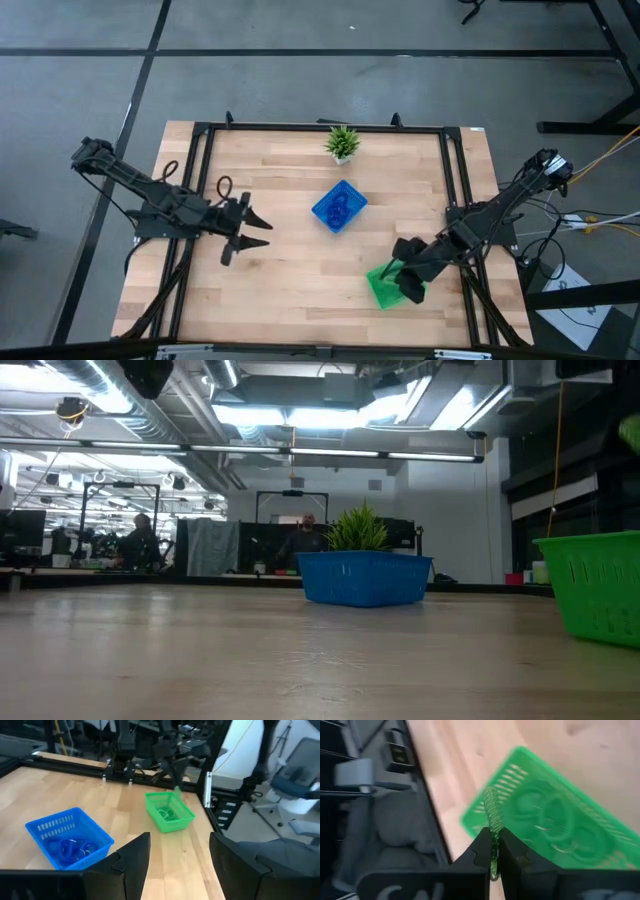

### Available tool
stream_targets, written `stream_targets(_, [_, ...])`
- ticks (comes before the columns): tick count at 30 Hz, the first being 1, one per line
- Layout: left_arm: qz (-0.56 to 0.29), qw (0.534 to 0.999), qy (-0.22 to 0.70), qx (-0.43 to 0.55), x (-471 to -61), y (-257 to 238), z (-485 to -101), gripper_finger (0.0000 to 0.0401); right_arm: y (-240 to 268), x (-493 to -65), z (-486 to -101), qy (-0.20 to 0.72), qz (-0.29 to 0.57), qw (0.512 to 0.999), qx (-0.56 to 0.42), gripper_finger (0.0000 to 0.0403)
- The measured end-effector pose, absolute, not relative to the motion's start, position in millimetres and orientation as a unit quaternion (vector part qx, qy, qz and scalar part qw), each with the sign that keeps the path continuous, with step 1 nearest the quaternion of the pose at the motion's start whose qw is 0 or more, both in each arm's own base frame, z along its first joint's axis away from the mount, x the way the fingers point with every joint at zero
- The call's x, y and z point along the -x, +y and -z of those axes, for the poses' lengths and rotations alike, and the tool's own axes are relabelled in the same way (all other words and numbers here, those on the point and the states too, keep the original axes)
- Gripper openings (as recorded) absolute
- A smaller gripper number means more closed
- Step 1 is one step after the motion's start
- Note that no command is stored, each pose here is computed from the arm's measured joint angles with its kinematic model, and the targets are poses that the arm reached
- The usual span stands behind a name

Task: Sort spring keychains
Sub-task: Put the green spring keychain into the green bin

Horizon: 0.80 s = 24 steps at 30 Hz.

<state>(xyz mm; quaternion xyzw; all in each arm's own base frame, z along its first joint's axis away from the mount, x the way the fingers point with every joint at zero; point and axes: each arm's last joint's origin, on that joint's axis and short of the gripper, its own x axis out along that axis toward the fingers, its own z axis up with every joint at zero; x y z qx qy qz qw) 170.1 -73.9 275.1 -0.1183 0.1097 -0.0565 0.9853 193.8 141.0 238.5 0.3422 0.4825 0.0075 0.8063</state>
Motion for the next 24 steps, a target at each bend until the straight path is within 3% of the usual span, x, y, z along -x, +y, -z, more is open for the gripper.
stream_targets(11, [0.120, 0.981, 0.069, 0.133, -152.9, -68.8, -252.6, 0.0198, 133.7, -184.4, -223.6, 0.544, 0.053, 0.788, -0.285, 0.0017])
stream_targets(17, [0.132, 0.980, 0.065, 0.135, -149.5, -67.8, -245.8, 0.0198, 139.9, -189.5, -210.0, 0.581, 0.035, 0.771, -0.259, 0.0017])
stream_targets(24, [0.137, 0.979, 0.071, 0.133, -149.5, -68.2, -244.5, 0.0198, 144.1, -194.8, -195.5, 0.604, 0.050, 0.757, -0.246, 0.0052])
